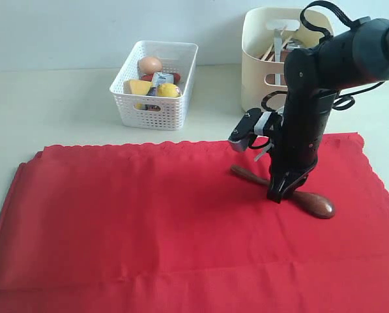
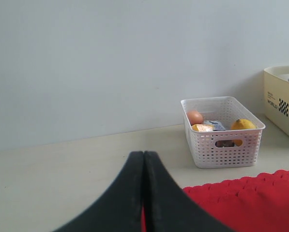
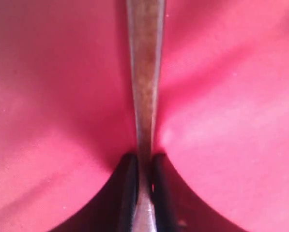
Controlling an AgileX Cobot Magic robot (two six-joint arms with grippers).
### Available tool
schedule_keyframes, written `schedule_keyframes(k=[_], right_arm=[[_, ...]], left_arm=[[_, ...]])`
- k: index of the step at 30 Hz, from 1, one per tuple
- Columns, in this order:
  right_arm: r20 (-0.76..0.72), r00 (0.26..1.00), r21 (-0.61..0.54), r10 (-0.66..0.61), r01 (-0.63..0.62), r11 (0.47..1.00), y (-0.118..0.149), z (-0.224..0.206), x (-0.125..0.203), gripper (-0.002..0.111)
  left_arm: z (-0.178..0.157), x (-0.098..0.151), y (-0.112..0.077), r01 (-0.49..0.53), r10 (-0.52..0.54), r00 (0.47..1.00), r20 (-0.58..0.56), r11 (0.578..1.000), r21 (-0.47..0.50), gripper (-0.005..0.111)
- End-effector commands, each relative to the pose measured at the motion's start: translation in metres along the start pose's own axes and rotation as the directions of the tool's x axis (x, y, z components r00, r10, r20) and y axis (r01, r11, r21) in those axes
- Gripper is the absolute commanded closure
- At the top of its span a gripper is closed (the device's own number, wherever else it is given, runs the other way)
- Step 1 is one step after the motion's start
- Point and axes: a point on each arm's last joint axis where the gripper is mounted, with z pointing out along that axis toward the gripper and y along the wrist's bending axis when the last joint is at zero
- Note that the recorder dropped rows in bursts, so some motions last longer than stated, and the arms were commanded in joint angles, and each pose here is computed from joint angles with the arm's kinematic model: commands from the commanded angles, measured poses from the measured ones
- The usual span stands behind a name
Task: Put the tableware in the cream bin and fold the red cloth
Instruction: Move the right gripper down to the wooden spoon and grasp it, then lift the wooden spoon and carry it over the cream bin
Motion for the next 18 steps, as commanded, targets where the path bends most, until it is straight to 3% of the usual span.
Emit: schedule_keyframes(k=[1, 7, 18], right_arm=[[0.01, 1.0, -0.006, 0.009, -0.009, 1.0, 0.002, -0.005, 0.0, 0.108], [0.074, 0.997, -0.002, 0.032, -0.032, 0.999, 0.006, -0.027, 0.0, 0.108], [0.414, 0.904, 0.041, 0.105, -0.133, 0.99, 0.015, -0.099, -0.006, 0.108]], left_arm=[[0.0, 0.001, 0.0, 0.0, 0.0, 1.0, 0.003, 1.0, 0.007, 0.106], [0.0, 0.001, 0.0, 0.0, 0.0, 1.0, 0.003, 1.0, 0.007, 0.106], [0.0, 0.001, 0.0, 0.0, 0.0, 1.0, 0.003, 1.0, 0.007, 0.106]])
